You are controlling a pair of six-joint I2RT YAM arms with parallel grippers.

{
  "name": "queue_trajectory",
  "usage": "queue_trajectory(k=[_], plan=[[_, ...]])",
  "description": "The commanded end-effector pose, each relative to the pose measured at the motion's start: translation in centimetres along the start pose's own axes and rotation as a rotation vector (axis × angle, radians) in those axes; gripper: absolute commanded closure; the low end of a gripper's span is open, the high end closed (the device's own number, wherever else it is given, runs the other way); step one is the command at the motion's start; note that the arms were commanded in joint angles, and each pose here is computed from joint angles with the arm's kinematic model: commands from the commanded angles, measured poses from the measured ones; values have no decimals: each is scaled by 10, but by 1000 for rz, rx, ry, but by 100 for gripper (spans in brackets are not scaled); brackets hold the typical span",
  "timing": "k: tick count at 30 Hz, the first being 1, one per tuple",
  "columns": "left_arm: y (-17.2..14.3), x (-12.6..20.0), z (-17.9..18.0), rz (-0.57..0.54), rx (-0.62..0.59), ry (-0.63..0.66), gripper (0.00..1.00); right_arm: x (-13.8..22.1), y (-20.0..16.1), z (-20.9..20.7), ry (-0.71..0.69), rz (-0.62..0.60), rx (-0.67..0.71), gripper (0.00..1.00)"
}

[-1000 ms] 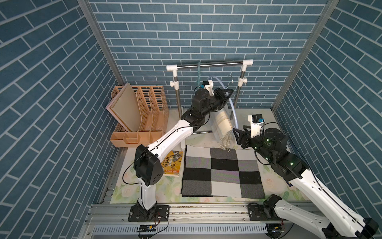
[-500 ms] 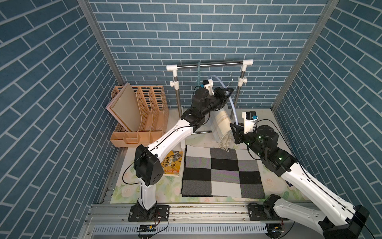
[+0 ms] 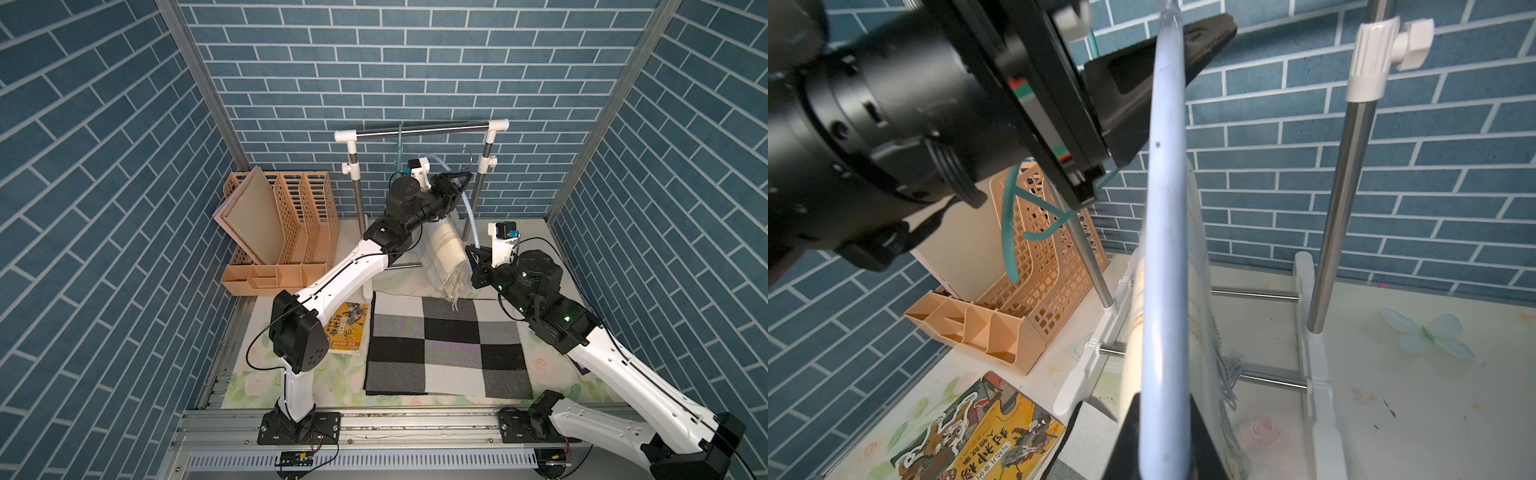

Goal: Hang the scarf on the hanger
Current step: Adjust the hanger, then place the hanger at the clothesline.

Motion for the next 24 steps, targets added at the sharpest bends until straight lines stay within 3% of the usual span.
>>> queue_trajectory(k=[1, 12, 24], plan=[[5, -3, -14, -18, -44, -75, 55, 11, 30, 7, 2, -131, -48, 100], [1, 4, -10, 7, -70, -43, 40, 15, 41, 8, -12, -192, -56, 100], [3, 27, -21, 21, -127, -15, 36, 17, 64, 17, -29, -249, -38, 100]])
Point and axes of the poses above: each gripper's point midway between its finger pads, its own x axis back along the fingers, its own z axis along the line the jaws close on, y = z × x, the point moved 8 cm from there along x, back along the fingers, and after that the axes turned 15 degrees about -x, right-handed, at the moved point
